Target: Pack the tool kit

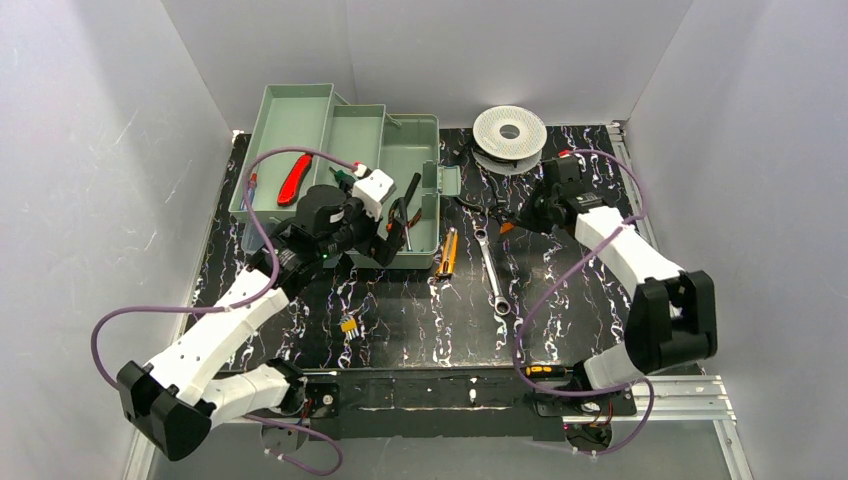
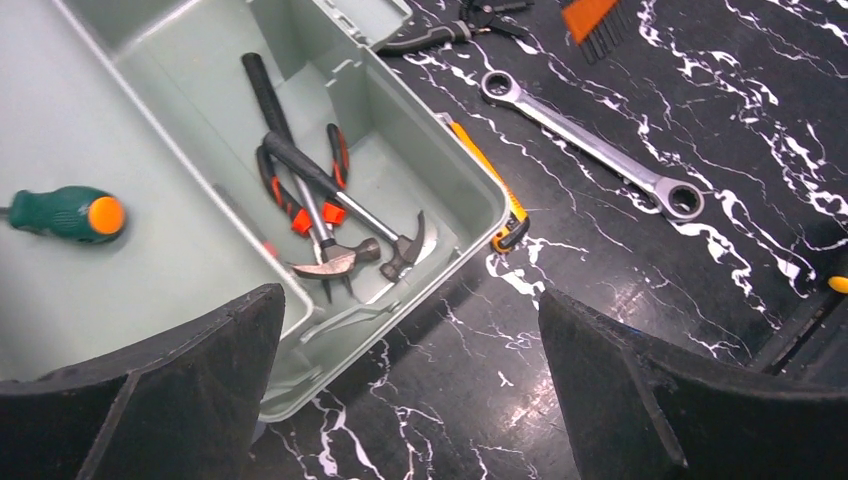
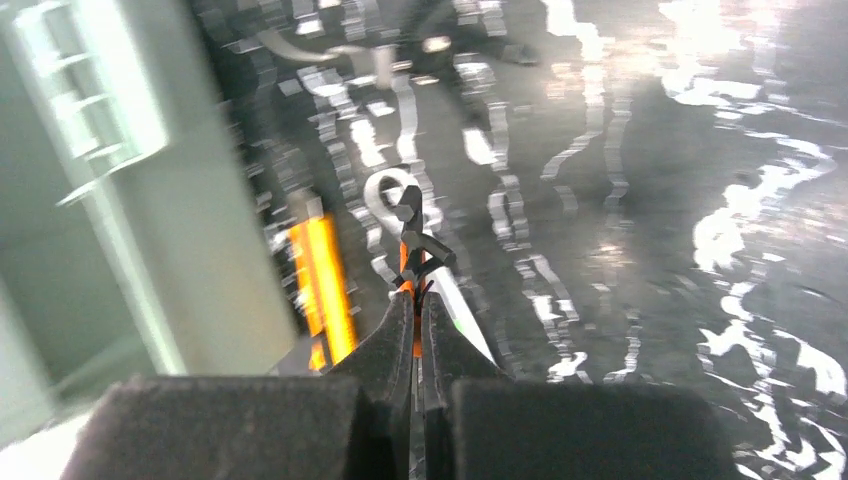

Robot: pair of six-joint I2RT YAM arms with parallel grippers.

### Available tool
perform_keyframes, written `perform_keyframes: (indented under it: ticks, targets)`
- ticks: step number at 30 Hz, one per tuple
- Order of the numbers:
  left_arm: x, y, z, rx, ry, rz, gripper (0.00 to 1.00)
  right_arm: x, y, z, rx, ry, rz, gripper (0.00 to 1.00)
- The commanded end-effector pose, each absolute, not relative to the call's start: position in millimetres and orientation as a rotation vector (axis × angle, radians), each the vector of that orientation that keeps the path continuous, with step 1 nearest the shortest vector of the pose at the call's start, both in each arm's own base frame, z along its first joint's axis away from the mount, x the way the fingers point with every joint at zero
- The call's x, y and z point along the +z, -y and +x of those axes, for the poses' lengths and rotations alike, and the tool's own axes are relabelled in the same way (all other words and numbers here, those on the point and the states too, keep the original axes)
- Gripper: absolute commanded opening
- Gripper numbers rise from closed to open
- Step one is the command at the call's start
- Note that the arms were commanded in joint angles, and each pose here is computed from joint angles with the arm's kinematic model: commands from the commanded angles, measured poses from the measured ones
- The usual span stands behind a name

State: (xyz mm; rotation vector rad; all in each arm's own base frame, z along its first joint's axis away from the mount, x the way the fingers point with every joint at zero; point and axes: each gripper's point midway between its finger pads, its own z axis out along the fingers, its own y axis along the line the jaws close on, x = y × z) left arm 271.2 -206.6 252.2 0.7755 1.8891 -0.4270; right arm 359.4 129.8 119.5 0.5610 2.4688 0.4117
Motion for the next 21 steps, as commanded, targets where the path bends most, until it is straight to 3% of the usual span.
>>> perform_keyframes:
  ticks: [1, 6, 9, 16, 21]
  targets:
    - [261.5, 230.3, 266.3, -0.511, -1.847, 0.831, 0.99, 192.5, -188.3, 355.4, 0.889, -2.292, 0.238, 0.01]
    - [264.2, 255.2, 250.0, -0.549, -1.730, 0.951, 1.00, 262.3, -239.6, 315.0, 1.415, -2.096, -0.060, 0.01]
    - [283.4, 266.8, 243.0, -0.683, -1.698, 0.856, 1.00, 296.8, -254.0, 289.2, 1.588, -1.930, -0.273, 0.01]
    - [321.5, 283.4, 238.4, -0.889, -1.774, 0.696, 0.99, 322.1, -259.3, 271.5, 1.544, -1.821, -0.449, 0.01]
    - [342.9, 249.6, 250.9, -0.726, -1.793, 0.576, 0.99, 332.3, -270.2, 285.9, 1.470, -1.834, -0.435, 0.01]
